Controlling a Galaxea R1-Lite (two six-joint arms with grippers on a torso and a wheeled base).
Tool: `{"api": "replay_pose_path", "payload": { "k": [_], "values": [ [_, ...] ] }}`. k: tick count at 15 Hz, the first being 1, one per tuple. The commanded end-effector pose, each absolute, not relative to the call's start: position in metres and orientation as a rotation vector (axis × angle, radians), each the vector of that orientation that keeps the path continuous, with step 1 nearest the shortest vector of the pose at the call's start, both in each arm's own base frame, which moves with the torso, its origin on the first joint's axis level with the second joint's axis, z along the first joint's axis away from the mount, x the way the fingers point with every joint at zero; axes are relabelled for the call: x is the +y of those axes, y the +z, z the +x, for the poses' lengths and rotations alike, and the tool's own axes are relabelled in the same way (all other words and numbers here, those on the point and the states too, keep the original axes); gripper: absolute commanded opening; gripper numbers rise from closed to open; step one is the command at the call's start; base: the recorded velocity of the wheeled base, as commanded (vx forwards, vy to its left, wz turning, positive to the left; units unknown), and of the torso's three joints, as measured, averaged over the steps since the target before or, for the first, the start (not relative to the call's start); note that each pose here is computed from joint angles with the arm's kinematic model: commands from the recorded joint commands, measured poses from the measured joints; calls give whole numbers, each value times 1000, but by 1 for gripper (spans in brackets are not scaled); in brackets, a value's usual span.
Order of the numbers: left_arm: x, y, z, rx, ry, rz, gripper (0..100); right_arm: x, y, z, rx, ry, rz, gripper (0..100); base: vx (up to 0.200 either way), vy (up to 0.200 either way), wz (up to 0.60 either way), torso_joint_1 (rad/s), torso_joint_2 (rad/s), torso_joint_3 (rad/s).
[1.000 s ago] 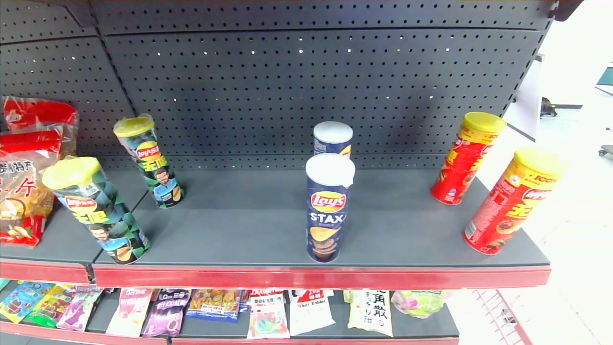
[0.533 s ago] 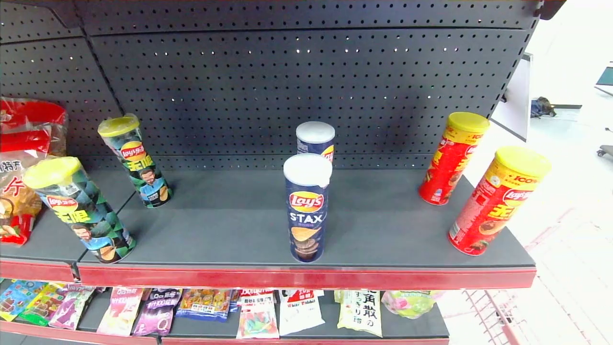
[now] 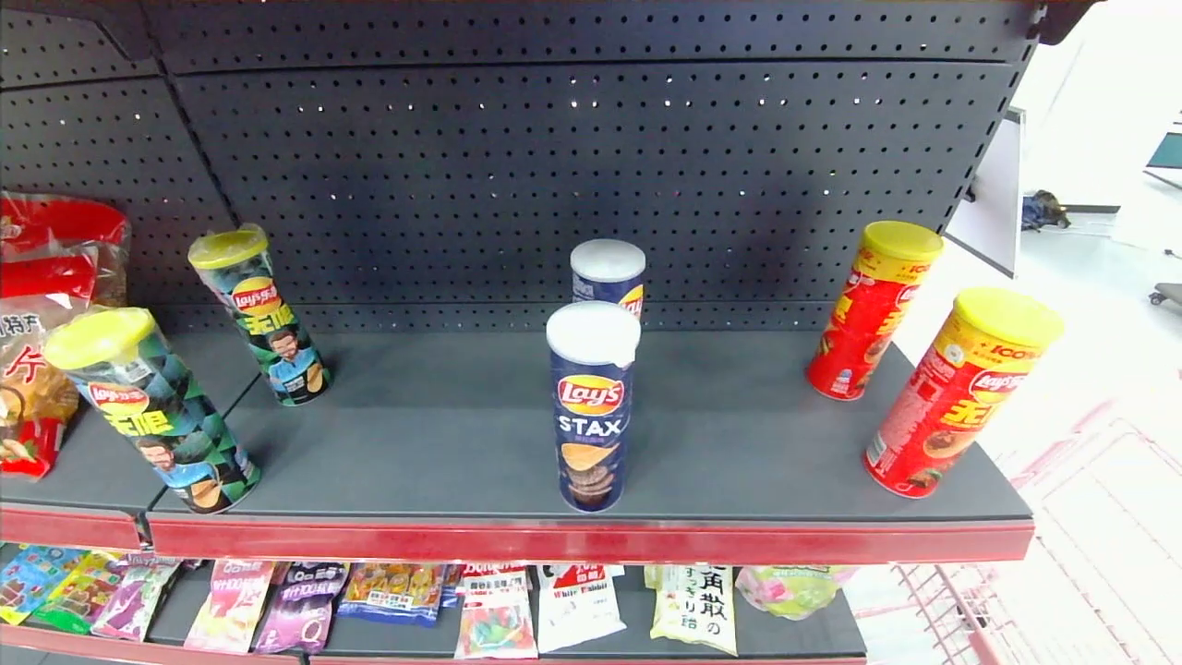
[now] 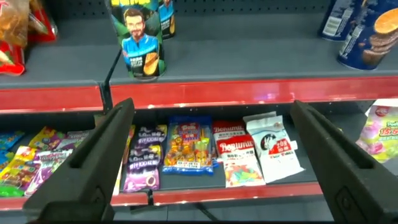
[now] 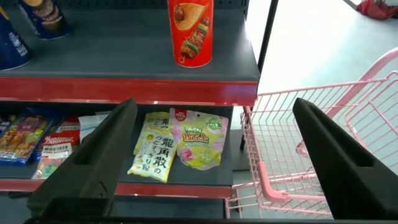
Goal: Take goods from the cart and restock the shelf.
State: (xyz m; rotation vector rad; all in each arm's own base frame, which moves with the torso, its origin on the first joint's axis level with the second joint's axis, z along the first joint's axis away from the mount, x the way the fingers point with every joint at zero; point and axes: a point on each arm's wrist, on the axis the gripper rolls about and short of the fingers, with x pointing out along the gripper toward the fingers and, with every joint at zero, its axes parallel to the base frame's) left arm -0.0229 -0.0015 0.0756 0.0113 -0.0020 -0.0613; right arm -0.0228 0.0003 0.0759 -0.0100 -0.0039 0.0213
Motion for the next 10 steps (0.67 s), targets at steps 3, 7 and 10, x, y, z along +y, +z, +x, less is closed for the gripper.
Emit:
{"api": "replay_pose_path", "payload": {
  "k": [3,7,10],
  "values": [
    [-2,75,-23,0,-61,11,100,0,76,-23,-3,23,-11,100,0,0,0,0,0,0],
    [-2,75,-23,0,-60,9,100,0,76,-23,-3,21,-11,100,0,0,0,0,0,0],
    [-2,75,-23,0,-61,9,100,0,76,-23,-3,18,-11,100,0,0,0,0,0,0]
  ]
}}
